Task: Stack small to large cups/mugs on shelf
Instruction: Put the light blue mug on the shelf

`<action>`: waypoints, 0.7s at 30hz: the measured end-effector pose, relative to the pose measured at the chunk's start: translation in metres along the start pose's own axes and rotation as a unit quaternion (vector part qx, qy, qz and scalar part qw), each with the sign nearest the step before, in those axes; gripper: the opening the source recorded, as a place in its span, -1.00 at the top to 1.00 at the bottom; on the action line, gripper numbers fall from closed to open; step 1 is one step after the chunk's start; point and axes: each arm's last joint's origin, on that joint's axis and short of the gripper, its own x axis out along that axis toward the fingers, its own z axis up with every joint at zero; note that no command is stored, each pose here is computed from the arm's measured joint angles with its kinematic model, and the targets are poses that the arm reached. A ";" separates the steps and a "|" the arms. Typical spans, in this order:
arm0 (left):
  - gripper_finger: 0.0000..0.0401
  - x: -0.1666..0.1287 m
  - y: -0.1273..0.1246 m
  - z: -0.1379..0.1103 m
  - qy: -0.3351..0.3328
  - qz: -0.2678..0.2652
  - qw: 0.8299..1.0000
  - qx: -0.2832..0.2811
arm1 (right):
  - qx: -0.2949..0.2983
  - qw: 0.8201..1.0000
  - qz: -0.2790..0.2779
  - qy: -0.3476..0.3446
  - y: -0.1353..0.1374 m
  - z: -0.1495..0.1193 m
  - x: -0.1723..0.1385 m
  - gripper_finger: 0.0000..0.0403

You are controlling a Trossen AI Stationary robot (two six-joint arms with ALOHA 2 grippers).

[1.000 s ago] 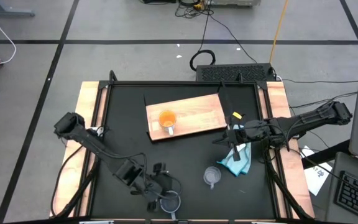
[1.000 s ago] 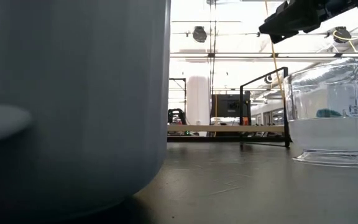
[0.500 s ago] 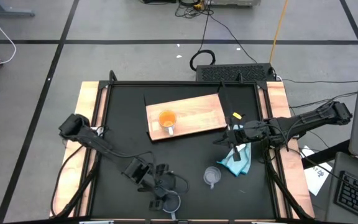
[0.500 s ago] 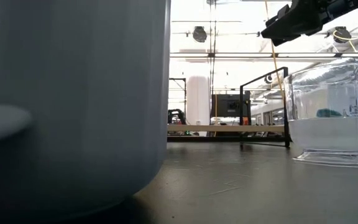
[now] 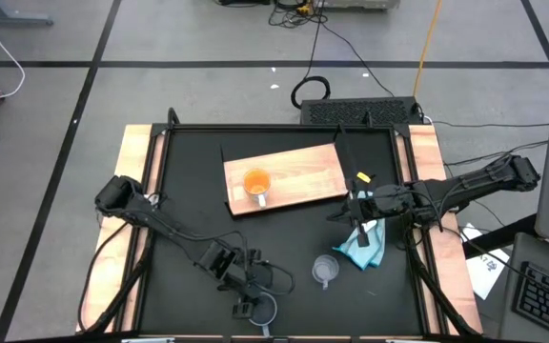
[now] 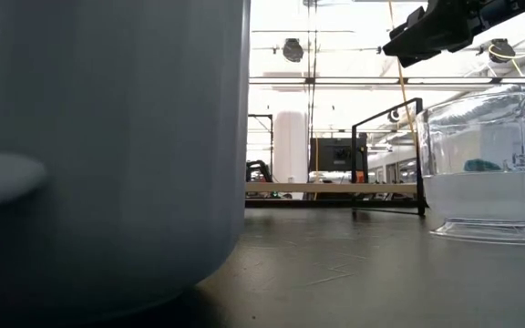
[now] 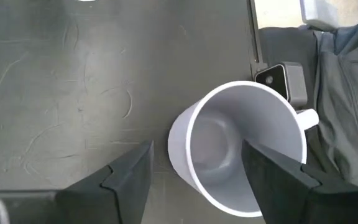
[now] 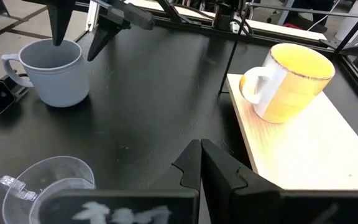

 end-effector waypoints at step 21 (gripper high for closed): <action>-0.23 0.025 0.001 -0.009 0.039 -0.001 0.999 0.006 | -0.001 1.000 0.000 -0.001 0.000 0.000 0.000 1.00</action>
